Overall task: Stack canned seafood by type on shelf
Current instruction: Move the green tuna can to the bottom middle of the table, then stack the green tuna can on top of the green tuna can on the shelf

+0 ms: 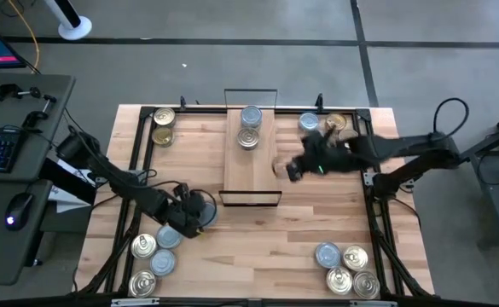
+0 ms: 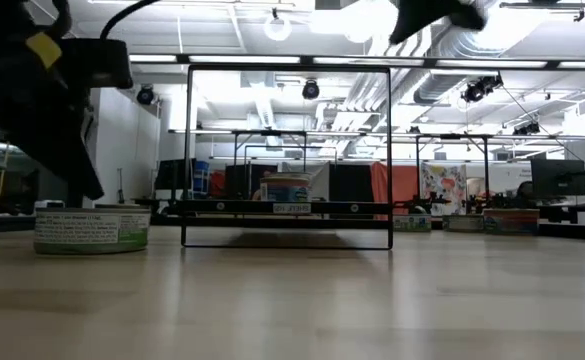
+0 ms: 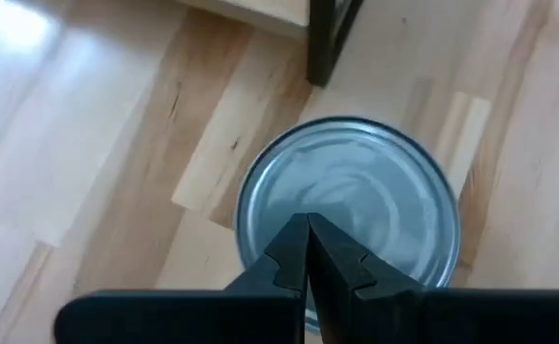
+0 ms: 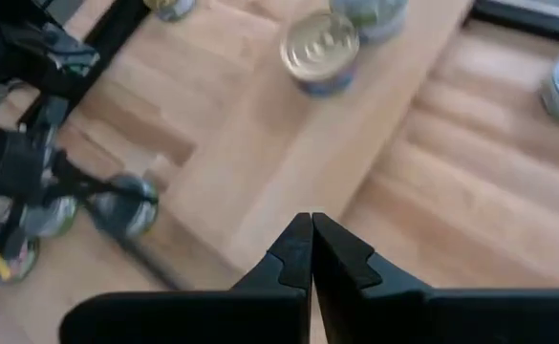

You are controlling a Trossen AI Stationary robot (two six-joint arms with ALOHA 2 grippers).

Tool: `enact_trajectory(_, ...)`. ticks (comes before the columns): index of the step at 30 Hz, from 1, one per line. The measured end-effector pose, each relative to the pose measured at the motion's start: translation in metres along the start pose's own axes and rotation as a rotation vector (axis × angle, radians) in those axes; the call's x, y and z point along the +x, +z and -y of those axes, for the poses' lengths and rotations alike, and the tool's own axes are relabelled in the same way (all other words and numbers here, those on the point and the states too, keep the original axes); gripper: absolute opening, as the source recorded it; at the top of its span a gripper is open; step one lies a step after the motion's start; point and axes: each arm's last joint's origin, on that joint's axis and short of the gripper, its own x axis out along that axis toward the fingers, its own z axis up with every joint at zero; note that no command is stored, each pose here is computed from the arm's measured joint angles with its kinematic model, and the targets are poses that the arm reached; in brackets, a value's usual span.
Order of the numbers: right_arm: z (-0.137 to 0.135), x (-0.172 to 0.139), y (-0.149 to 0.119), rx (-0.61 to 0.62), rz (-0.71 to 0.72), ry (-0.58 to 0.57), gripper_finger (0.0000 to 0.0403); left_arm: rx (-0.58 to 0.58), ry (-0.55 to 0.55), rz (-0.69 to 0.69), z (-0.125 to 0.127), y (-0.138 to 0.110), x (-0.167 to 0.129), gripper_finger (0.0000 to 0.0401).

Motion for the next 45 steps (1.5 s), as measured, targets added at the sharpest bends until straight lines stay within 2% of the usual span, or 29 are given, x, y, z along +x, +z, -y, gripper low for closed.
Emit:
enact_trajectory(3, -0.005, -0.018, -0.031, 0.021, -0.006, -0.025, 0.0, 0.06, -0.001, -0.014, 0.004, -0.003, 0.004, 0.0)
enact_trajectory(5, -0.008, -0.027, -0.051, 0.019, -0.011, -0.021, 0.0, 0.07, -0.039, -0.022, 0.011, -0.005, 0.008, 0.0)
enact_trajectory(10, -0.008, -0.037, -0.105, 0.008, -0.112, 0.034, 0.0, 0.017, -0.185, 0.038, 0.035, -0.005, 0.014, 0.0)
enact_trajectory(14, -0.005, -0.032, -0.153, 0.02, -0.213, 0.116, 0.0, -0.067, -0.268, 0.097, 0.055, -0.001, 0.024, 0.0)
enact_trajectory(18, -0.002, -0.016, -0.195, 0.044, -0.298, 0.273, 0.0, -0.087, -0.291, 0.128, 0.077, 0.014, 0.035, 0.0)
enact_trajectory(22, 0.003, 0.004, -0.217, 0.083, -0.312, 0.432, 0.0, -0.049, -0.295, 0.15, 0.102, 0.039, 0.047, 0.0)
enact_trajectory(26, 0.005, 0.02, -0.219, 0.055, -0.282, 0.553, 0.0, 0.05, -0.29, 0.162, 0.124, 0.063, 0.053, 0.0)
enact_trajectory(29, 0.002, 0.028, -0.215, -0.058, -0.287, 0.61, 0.0, 0.092, -0.29, 0.18, 0.131, 0.079, 0.043, 0.0)
enact_trajectory(32, -0.005, 0.037, -0.213, -0.266, -0.294, 0.663, 0.0, 0.124, -0.305, 0.214, 0.131, 0.084, 0.025, 0.0)
enact_trajectory(36, -0.025, 0.054, -0.214, -0.546, -0.342, 0.772, 0.0, 0.183, -0.297, 0.198, 0.132, 0.067, 0.022, 0.0)
enact_trajectory(40, -0.045, 0.084, -0.222, -0.839, -0.312, 0.794, 0.0, 0.173, -0.322, 0.175, 0.131, 0.049, 0.028, 0.0)
enact_trajectory(45, -0.066, 0.128, -0.226, -0.862, -0.3, 0.69, 0.0, 0.08, -0.324, 0.232, 0.128, 0.048, 0.028, 0.0)
